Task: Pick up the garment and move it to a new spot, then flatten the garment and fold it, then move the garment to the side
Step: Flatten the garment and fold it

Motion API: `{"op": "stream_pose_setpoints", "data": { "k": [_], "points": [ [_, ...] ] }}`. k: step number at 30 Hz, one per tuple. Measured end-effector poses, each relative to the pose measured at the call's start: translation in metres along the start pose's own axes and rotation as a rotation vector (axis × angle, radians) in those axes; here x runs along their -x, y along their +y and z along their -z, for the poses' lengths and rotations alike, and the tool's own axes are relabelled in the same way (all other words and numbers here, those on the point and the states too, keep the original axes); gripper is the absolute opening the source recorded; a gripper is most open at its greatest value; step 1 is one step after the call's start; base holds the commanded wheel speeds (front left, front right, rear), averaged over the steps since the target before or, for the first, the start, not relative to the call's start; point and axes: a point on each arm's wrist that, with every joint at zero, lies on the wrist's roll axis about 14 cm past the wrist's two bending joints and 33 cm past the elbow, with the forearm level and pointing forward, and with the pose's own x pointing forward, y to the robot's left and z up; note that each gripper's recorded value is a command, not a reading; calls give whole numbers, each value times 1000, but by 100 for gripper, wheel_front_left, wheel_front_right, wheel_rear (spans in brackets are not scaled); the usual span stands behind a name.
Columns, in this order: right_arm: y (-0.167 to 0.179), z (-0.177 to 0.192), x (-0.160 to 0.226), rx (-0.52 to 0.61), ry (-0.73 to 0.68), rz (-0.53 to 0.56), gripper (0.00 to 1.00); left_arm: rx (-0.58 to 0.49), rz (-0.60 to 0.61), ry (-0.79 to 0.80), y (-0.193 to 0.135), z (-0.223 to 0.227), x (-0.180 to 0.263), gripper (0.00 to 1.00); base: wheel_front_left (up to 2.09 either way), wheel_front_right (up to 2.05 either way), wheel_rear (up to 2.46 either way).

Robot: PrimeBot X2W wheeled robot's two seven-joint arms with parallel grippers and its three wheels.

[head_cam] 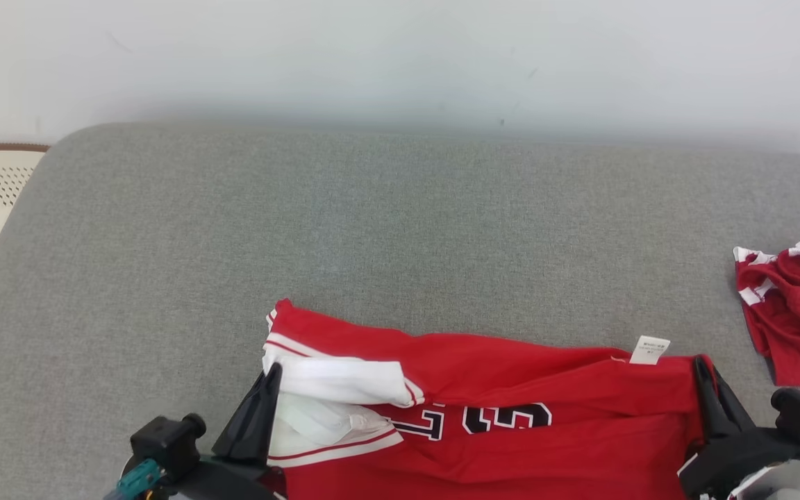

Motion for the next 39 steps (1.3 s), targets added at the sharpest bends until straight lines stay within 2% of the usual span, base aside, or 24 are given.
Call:
{"op": "stream_pose_setpoints", "data": {
  "k": [12,13,14,15,16,17,20,25,32,39],
  "points": [
    [1,26,28,-41,68,8,0,44,-46,67,5,24,21,0,0,0,0],
    [0,29,29,-47,74,14,12,45,-51,82,6,29,23,0,0,0,0],
    [-1,30,30,-52,79,19,40,48,-58,91,8,32,25,0,0,0,0],
    [-3,30,30,-59,77,25,100,50,-71,100,12,36,28,28,0,0,0],
    [-4,28,30,-66,71,32,100,48,-84,113,15,40,31,75,0,0,0],
    [-7,25,30,-72,59,41,100,44,-95,122,18,42,33,100,0,0,0],
    [-20,4,27,-95,-13,87,100,27,-136,141,30,48,44,100,0,0,0],
    [-22,-7,30,-100,-63,104,100,-13,-176,124,42,41,52,100,0,0,0],
    [0,8,30,-132,-32,74,100,-69,-184,91,45,28,56,100,0,0,0],
    [12,45,34,-141,85,58,100,-68,-184,86,44,27,61,100,0,0,0]
  ]
}}
